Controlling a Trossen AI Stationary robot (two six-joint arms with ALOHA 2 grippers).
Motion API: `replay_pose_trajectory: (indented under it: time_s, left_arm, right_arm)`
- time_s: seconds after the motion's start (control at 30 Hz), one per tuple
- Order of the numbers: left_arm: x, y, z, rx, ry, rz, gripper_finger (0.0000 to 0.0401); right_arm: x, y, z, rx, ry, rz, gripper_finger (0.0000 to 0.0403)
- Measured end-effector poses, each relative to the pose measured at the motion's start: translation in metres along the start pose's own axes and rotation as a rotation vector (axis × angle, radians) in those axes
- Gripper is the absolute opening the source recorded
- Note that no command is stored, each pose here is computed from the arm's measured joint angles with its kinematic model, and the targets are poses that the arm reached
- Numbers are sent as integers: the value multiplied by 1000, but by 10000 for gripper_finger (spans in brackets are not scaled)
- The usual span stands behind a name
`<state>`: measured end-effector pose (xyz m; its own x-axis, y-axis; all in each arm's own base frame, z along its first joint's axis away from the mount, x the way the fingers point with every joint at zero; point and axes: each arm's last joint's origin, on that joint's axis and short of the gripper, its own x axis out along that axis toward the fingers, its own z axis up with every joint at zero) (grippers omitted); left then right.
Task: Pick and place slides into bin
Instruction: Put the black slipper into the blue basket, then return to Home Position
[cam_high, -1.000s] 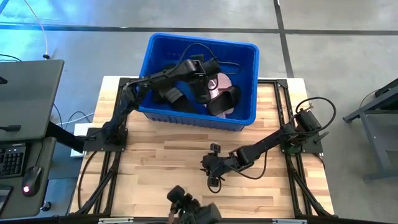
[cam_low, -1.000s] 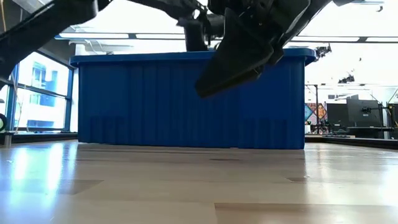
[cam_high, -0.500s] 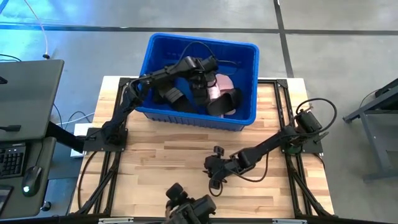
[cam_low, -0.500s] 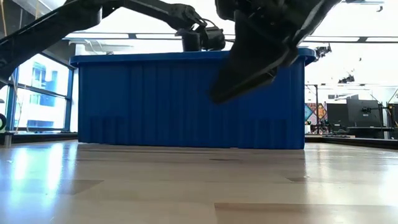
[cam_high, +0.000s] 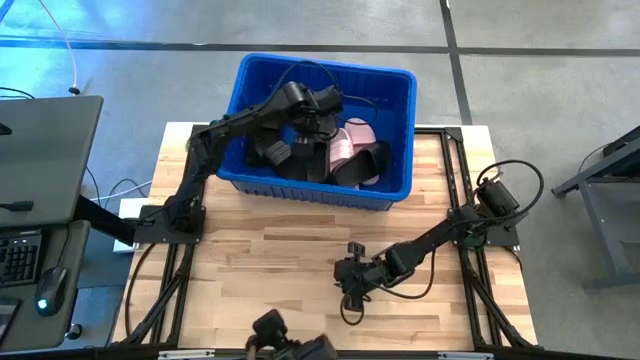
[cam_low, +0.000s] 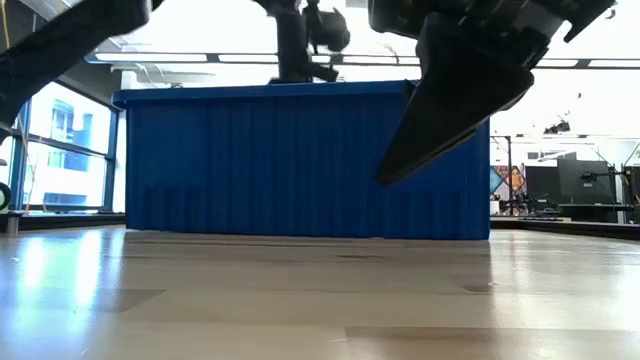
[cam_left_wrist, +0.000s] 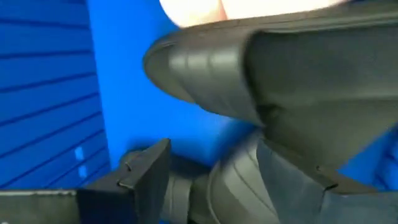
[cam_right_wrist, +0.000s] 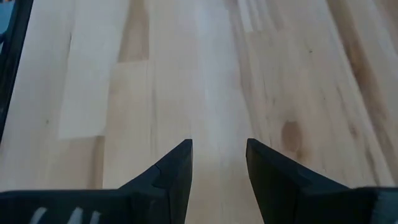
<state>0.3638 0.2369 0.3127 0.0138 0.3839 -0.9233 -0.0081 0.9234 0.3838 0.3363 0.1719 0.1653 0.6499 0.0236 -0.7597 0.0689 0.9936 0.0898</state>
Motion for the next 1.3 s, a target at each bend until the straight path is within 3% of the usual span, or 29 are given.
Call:
replay_pose_trajectory:
  time_s: [0.23, 0.33, 0.47, 0.57, 0.73, 0.9, 1.17, 1.3]
  left_arm:
    - [-66, -16, -27, -22, -44, 19, 249]
    - [-102, -24, -40, -64, -130, 57, 250]
    - [-148, -39, -63, -36, -251, 89, 244]
    - [-179, -51, -82, -16, -338, 115, 242]
    - [-227, -71, -122, -16, -496, 142, 244]
    - [-262, -90, -162, -9, -685, 43, 244]
    - [-294, -108, -222, 48, -884, -5, 244]
    - [-283, -122, -248, 47, -866, -57, 244]
  right_arm:
    - [0, 0, -1, -6, 12, 9, 142]
    - [0, -2, -3, -25, 38, -7, 142]
    - [-2, -9, -8, -116, 117, -27, 142]
    - [-12, -13, -4, -21, 133, -12, 142]
    - [-56, -9, 32, 21, 3, 59, 142]
    - [-118, 1, 54, -31, -153, 167, 142]
    - [-222, -18, 59, -126, -384, 285, 142]
    - [-243, -37, 42, -182, -494, 281, 142]
